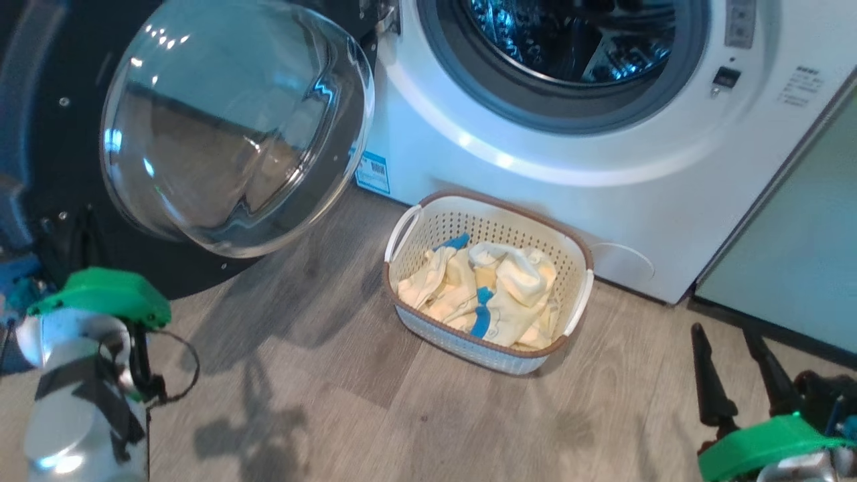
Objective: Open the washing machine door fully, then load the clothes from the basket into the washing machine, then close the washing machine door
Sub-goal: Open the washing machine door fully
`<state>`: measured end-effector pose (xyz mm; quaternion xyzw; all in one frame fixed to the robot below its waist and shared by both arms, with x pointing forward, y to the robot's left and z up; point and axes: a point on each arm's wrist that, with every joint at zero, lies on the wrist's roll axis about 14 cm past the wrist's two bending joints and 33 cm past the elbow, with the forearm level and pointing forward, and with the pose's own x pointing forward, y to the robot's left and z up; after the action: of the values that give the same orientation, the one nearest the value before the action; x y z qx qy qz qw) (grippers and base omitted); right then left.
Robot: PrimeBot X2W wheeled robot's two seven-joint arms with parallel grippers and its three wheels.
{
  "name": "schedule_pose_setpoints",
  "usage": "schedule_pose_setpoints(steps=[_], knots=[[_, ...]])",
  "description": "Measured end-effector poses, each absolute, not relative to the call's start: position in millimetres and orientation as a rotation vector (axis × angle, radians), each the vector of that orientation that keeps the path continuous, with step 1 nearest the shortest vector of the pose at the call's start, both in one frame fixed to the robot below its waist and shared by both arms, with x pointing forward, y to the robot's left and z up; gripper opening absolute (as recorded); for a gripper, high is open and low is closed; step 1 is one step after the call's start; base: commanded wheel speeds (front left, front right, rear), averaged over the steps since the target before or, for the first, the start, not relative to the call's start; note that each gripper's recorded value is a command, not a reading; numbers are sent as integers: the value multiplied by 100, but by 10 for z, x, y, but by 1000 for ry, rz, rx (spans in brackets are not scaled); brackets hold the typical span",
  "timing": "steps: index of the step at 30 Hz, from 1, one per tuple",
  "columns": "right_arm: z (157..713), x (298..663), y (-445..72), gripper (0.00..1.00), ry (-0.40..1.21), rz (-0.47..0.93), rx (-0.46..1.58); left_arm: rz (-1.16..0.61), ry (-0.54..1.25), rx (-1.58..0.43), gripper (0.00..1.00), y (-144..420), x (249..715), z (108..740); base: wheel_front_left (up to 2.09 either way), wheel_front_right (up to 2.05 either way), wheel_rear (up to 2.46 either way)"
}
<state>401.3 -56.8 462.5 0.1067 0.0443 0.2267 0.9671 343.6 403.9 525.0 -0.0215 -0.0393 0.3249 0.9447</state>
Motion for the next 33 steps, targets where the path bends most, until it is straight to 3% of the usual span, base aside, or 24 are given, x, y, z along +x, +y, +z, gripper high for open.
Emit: schedule_pose_setpoints(steps=[15, 16, 19, 21, 22, 33], knots=[[4788, 3741, -747, 100, 48, 395, 225, 428, -93, -55, 0, 3358, 3366, 5166, 0, 0, 0], [4800, 3731, -772, 100, 43, 387, 226, 403, -91, -57, 5, 3288, 3381, 5153, 0, 0, 0], [4831, 3700, -854, 100, 31, 360, 229, 334, -79, -55, 64, 3095, 3440, 5109, 0, 0, 0], [4848, 3677, -922, 100, 24, 339, 230, 298, -73, -57, 84, 2991, 3480, 5084, 0, 0, 0], [4854, 3664, -959, 100, 20, 328, 230, 278, -71, -57, 100, 2933, 3498, 5075, 0, 0, 0], [4840, 3452, -1427, 100, 5, 184, 234, 57, -61, -72, 100, 2301, 3839, 5068, 0, 0, 0]])
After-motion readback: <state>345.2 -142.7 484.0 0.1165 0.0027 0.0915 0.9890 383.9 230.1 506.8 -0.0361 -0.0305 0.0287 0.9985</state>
